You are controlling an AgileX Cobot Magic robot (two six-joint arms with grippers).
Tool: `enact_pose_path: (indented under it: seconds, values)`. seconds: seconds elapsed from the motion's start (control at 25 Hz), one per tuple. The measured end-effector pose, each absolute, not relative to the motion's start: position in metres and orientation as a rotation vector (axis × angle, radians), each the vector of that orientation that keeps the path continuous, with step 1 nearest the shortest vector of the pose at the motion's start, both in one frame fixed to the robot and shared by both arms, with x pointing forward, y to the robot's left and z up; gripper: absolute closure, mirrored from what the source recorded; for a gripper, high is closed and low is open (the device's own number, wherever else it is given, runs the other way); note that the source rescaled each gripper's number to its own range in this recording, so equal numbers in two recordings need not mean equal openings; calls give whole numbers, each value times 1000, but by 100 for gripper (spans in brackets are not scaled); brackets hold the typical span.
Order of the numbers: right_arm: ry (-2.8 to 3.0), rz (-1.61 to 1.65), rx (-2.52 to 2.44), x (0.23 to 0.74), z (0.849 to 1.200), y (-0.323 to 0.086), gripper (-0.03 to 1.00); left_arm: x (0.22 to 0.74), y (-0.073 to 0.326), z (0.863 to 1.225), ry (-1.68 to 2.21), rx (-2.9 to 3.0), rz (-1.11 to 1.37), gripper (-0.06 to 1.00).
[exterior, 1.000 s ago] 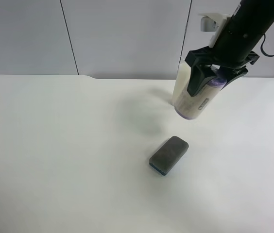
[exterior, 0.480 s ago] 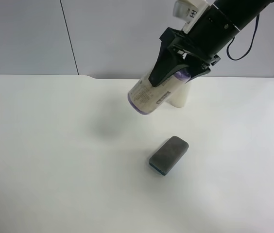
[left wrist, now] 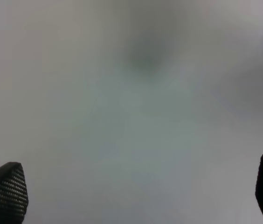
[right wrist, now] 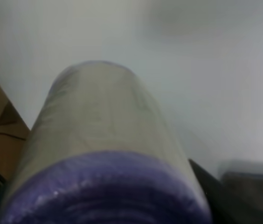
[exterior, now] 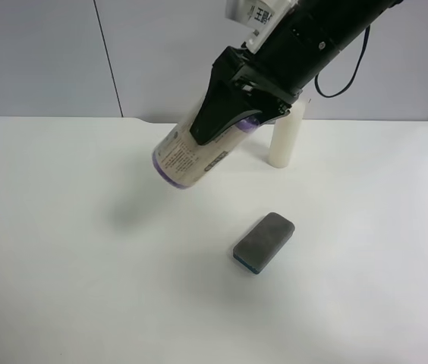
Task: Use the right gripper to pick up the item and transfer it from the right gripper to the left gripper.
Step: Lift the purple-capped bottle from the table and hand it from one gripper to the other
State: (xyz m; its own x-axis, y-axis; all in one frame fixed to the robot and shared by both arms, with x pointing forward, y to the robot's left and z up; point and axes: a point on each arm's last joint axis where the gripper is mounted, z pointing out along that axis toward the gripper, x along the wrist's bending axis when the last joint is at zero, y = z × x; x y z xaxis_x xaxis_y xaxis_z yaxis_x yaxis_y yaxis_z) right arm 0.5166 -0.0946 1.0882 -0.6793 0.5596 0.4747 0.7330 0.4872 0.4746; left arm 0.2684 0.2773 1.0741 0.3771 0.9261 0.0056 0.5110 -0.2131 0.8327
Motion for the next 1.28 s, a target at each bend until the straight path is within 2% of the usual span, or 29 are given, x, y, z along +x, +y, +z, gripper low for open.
enact_pose_path:
  seconds: [0.52,0.92,1.28]
  values:
    - [-2502,-1021,-988,494,1090,-58,97,305,253,1101,843,2209,550,-6]
    - [-2451,-1104,-957,475,1095,-29,97,339,203,1102,548,2381,519,-6]
    - [-2412,-1097,-986,472,1096,-26,97,362,162,1103,457,2399,521,-6]
